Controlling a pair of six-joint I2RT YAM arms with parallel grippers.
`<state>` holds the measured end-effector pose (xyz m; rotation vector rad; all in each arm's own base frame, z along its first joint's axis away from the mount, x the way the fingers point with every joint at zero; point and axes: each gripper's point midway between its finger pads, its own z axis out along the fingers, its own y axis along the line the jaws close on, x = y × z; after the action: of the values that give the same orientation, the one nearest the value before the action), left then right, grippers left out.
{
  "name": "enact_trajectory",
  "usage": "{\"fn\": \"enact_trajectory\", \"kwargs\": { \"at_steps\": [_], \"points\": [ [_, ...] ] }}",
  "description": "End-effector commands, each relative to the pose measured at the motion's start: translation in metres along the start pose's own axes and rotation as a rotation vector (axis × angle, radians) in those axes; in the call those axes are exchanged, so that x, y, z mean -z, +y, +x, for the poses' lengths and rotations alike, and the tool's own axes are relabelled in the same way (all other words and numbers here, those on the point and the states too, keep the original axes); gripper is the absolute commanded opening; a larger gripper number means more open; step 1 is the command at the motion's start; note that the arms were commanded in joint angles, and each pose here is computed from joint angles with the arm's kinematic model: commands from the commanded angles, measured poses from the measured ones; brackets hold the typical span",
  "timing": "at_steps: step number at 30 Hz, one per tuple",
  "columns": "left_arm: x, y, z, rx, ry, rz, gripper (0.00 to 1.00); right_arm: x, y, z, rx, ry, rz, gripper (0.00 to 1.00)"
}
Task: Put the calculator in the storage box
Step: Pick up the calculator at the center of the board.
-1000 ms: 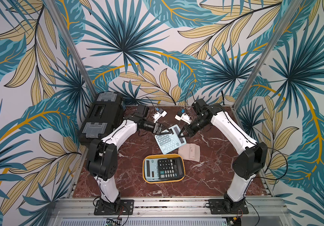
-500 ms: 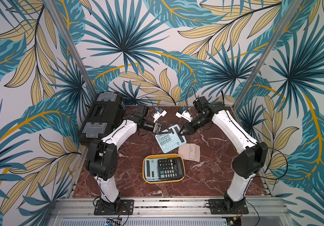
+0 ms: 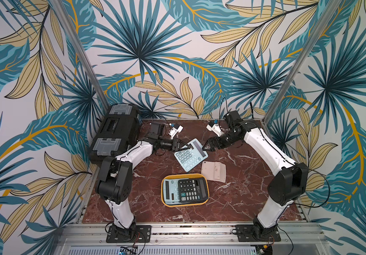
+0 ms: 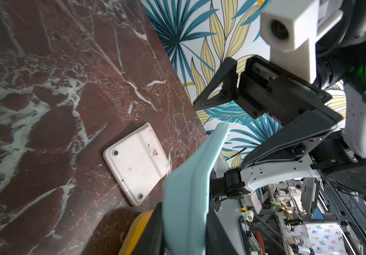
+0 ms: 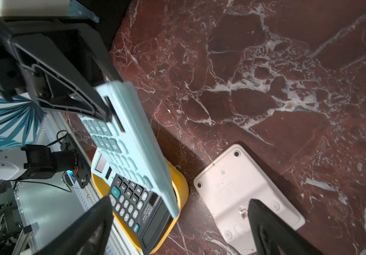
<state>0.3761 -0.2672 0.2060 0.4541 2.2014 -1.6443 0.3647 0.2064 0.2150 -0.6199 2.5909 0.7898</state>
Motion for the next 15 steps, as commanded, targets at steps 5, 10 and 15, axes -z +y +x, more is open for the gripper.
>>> {"fn": "enact_trajectory", "kwargs": {
  "at_steps": [5, 10, 15],
  "points": [
    [0.042, -0.003, -0.055, 0.169, -0.456, -0.017, 0.12, 0.002, 0.006, -0.019, -0.181, -0.228, -0.075, 0.99],
    [0.061, -0.006, -0.062, 0.274, -0.715, 0.044, 0.12, 0.003, 0.02, -0.038, -0.288, -0.45, -0.259, 1.0],
    [0.062, -0.015, -0.063, 0.333, -0.88, 0.104, 0.11, -0.002, 0.022, -0.041, -0.392, -0.563, -0.366, 0.99]
  ]
}}
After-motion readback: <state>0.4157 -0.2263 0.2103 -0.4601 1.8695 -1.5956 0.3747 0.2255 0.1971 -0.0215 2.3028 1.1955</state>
